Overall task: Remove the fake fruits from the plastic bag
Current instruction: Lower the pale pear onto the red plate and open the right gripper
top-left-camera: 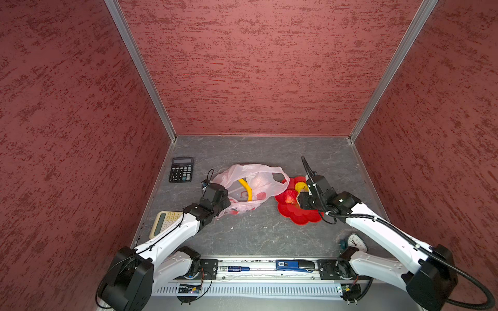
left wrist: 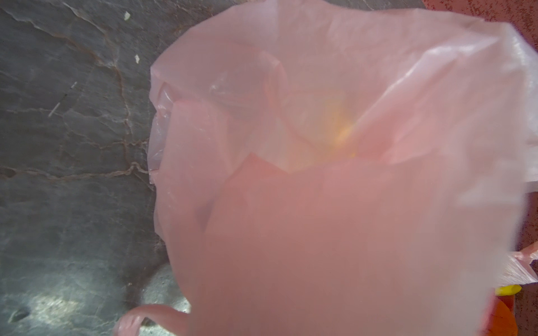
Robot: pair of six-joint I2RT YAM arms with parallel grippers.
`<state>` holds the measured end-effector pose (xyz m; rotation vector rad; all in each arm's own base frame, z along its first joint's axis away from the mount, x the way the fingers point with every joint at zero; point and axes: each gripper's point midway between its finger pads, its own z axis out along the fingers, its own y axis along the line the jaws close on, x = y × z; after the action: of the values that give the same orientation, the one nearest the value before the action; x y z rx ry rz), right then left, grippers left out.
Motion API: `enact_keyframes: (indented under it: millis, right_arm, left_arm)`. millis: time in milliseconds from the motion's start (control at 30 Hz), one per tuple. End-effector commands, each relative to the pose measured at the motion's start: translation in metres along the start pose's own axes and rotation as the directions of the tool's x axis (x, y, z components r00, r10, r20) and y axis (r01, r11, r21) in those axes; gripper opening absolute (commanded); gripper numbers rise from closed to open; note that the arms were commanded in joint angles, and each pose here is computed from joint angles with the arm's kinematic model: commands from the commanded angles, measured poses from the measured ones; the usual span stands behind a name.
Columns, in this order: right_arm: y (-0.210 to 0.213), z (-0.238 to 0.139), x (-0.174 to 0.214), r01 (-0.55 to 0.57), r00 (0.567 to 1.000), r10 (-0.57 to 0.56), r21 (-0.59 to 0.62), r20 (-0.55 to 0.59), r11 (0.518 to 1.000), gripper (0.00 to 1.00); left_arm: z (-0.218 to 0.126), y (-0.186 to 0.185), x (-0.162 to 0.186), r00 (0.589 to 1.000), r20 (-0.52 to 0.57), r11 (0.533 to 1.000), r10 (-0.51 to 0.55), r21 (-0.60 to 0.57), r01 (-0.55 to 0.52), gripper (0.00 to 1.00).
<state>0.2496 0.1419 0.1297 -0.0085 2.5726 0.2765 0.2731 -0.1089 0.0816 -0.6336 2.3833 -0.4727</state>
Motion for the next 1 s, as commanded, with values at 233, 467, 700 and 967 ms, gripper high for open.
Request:
enact_keyframes:
  millis: [233,467,700,967]
  right_arm:
    - [-0.003,0.024,0.018,-0.058,0.998,0.057,-0.016,-0.024,0.998,0.32]
    - [-0.004,0.035,0.027,-0.067,0.997,0.066,-0.021,-0.048,0.998,0.32]
    - [-0.004,0.043,0.034,-0.07,0.995,0.068,-0.021,-0.07,0.997,0.36]
    - [-0.007,0.051,0.04,-0.071,0.994,0.07,-0.012,-0.086,0.997,0.39]
  left_arm:
    - [-0.002,-0.01,-0.007,1.0,0.013,1.0,0.003,0.031,-0.004,0.01]
    - [-0.002,-0.01,-0.007,1.0,0.012,0.999,0.002,0.032,-0.002,0.01]
    - [-0.002,-0.01,-0.005,1.0,0.01,0.999,0.001,0.034,-0.001,0.01]
    - [-0.002,-0.009,-0.006,1.0,0.011,0.999,0.0,0.033,-0.001,0.0]
